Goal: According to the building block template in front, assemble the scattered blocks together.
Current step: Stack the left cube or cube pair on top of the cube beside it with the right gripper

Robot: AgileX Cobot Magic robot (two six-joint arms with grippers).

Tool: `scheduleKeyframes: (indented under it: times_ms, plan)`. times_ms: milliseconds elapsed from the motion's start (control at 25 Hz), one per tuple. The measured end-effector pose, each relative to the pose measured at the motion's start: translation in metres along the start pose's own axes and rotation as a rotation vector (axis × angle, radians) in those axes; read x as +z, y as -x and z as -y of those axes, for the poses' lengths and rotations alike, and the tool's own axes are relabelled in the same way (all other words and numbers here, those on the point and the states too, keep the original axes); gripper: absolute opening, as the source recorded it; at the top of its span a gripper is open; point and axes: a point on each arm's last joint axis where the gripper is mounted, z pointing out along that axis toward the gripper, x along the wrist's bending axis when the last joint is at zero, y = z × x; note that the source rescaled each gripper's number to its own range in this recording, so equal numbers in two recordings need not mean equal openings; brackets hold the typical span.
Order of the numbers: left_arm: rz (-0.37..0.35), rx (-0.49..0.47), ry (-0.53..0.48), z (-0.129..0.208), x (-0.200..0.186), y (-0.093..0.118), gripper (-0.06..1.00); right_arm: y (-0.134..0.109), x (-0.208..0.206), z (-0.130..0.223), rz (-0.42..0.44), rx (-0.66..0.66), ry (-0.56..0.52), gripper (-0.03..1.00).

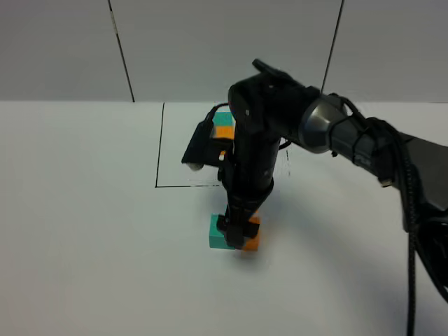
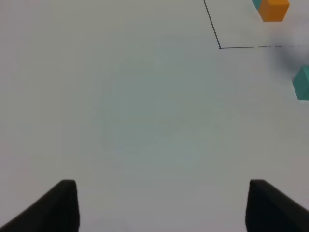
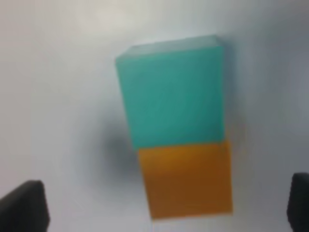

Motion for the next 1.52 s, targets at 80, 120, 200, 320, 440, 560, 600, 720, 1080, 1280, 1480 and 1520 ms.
scheduleKeyframes:
  times_ms: [80,120,200,320,440,560,600,720,1080,1280,1480,1520]
  plan:
    - [0.0,0.0,0.0,0.0,0.0,0.0,0.51,0.0,-0.03,0.003,0.034,0.07,0.052,1.0]
    - [0.0,0.0,0.0,0.0,0.0,0.0,0.51,0.002,-0.042,0.007,0.047,0.124,0.075,1.0]
    - [0.0,0.0,0.0,0.0,0.0,0.0,0.51,0.008,-0.065,0.018,0.069,0.248,0.119,1.0]
    - [0.0,0.0,0.0,0.0,0.0,0.0,0.51,0.021,-0.087,0.044,0.091,0.483,0.147,1.0]
    - [0.0,0.0,0.0,0.0,0.0,0.0,0.51,0.028,-0.099,0.074,0.148,0.656,0.172,1.0]
    - [0.0,0.0,0.0,0.0,0.0,0.0,0.51,0.025,-0.109,0.097,0.243,0.793,0.259,1.0]
    - [0.0,0.0,0.0,0.0,0.0,0.0,0.51,0.023,-0.114,0.104,0.276,0.846,0.309,1.0]
    - [0.0,0.0,0.0,0.0,0.0,0.0,0.51,0.013,-0.116,0.127,0.33,0.995,0.424,1.0]
    - [0.0,0.0,0.0,0.0,0.0,0.0,0.51,-0.007,-0.104,0.154,0.354,1.14,0.608,1.0]
    - [0.0,0.0,0.0,0.0,0.0,0.0,0.51,-0.014,-0.106,0.142,0.394,0.93,0.579,1.0]
    - [0.0,0.0,0.0,0.0,0.0,0.0,0.51,-0.013,-0.115,0.111,0.437,0.543,0.452,1.0]
    - [0.0,0.0,0.0,0.0,0.0,0.0,0.51,-0.012,-0.115,0.102,0.435,0.472,0.424,1.0]
